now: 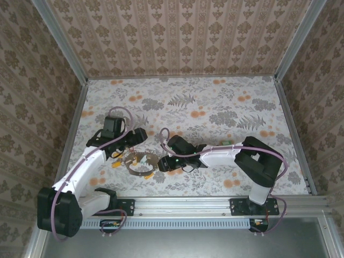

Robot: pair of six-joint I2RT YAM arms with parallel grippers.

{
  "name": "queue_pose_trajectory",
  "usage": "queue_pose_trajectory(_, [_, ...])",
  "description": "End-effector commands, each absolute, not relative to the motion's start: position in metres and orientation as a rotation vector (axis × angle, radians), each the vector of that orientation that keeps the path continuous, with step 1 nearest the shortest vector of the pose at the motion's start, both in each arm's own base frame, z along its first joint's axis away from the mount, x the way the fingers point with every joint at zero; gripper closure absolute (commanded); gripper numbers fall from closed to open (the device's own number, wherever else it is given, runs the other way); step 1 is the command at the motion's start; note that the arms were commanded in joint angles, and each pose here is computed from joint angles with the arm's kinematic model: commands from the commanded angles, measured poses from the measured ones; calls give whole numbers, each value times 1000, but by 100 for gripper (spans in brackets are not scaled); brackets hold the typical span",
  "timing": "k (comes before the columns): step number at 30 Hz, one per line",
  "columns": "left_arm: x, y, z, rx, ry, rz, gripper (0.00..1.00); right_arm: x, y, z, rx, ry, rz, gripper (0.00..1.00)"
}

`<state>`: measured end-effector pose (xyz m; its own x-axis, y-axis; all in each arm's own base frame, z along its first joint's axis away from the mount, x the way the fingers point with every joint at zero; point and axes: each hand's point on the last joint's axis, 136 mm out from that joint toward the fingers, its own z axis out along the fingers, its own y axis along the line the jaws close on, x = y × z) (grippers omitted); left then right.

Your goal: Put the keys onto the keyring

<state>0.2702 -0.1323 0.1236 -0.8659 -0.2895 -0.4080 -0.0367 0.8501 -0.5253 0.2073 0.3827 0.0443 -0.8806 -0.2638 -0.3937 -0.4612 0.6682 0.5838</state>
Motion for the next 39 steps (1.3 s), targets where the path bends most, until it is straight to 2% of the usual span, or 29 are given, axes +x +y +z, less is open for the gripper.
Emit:
queue_pose_trajectory(1, [270,-132,125,-221,2514,-727,15,208,379,38,-555,2658,996,58])
queue_pose_trajectory(9, [268,-133,122,-219,2511,-736,15,214,389,29,-544,2665,1049,58])
queue_pose_trajectory(14, [266,-131,124,-217,2504,-726,14,219,391,25,-523,2665,1061,61])
queue_pose_trajectory(22, [265,-131,126,-213,2498,-723,14,222,396,23,-528,2659,1087,76])
queue_pose_trajectory(30, [266,-130,127,-204,2498,-712,14,224,403,22,-545,2658,1110,77])
queue_pose_trajectory(39, [267,-129,126,-189,2501,-698,14,227,397,29,-553,2634,1075,92])
